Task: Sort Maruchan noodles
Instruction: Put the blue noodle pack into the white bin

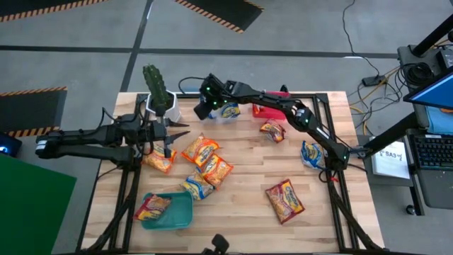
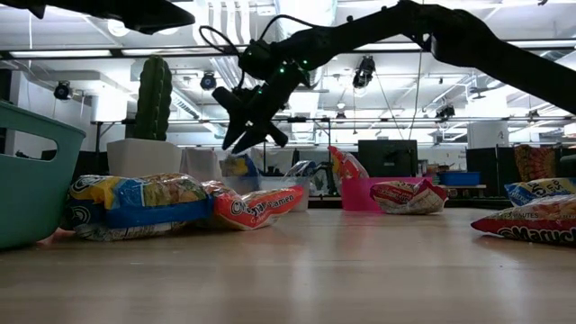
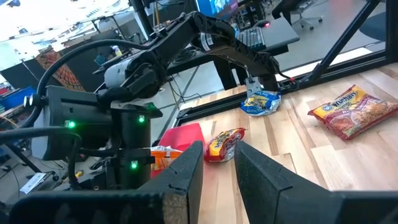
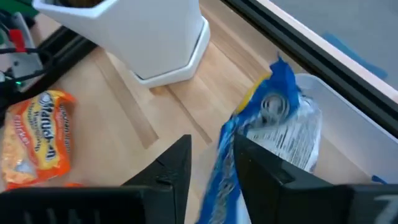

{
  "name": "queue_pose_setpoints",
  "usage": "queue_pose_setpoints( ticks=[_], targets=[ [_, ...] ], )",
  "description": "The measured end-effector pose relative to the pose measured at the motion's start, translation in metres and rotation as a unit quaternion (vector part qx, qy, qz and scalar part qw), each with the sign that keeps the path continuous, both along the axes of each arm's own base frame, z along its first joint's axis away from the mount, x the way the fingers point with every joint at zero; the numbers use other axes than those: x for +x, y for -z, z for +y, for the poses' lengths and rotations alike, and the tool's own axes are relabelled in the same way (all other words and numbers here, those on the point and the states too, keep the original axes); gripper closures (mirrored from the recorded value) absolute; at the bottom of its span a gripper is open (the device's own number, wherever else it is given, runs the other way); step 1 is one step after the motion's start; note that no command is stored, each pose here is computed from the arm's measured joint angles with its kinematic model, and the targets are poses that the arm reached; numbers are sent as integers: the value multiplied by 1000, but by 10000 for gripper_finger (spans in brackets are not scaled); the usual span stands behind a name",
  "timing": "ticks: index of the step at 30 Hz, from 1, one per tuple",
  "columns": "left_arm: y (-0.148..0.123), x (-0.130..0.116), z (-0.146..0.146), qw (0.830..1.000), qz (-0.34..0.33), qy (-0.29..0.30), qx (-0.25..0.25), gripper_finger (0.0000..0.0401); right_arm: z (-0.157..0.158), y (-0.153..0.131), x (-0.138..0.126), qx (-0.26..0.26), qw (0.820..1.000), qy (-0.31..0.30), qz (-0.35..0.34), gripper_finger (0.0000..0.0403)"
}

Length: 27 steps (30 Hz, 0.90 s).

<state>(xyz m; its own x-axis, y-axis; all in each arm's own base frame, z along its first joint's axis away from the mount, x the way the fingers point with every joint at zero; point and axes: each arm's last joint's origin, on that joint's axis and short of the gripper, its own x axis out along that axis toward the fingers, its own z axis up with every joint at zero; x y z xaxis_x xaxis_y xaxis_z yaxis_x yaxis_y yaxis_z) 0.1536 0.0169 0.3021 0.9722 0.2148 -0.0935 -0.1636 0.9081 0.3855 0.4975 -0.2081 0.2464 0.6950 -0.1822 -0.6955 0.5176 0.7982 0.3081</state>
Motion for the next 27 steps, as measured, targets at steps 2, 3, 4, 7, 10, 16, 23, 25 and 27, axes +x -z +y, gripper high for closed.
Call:
queue_pose_setpoints(
  ticks=[2,3,4,7,10,16,23,25,27],
  targets=[
    [0,0,0,1000,0,0,-1,326,-1,0,0,-1,1000,1,2,295],
    [0,0,0,1000,0,0,0,326,-1,0,-1,-2,1000,2,2,297],
    [0,0,0,1000,0,0,0,326,-1,0,-1,-5,1000,6,4,299],
    [0,0,0,1000,0,0,-1,326,-2,1,-2,-30,999,27,18,310],
    [0,0,0,1000,0,0,-1,326,-2,2,-2,-46,998,21,28,325],
    [1,0,0,1000,3,0,-1,326,-1,-20,-19,-63,996,15,64,360],
    [1,0,0,1000,5,0,-1,326,-12,-14,-50,-85,972,61,212,393],
    [1,0,0,1000,5,0,-1,326,-11,-7,-51,-74,969,54,229,394],
    [1,0,0,1000,5,0,-1,326,-9,2,-50,-60,967,44,243,394]
  ],
)
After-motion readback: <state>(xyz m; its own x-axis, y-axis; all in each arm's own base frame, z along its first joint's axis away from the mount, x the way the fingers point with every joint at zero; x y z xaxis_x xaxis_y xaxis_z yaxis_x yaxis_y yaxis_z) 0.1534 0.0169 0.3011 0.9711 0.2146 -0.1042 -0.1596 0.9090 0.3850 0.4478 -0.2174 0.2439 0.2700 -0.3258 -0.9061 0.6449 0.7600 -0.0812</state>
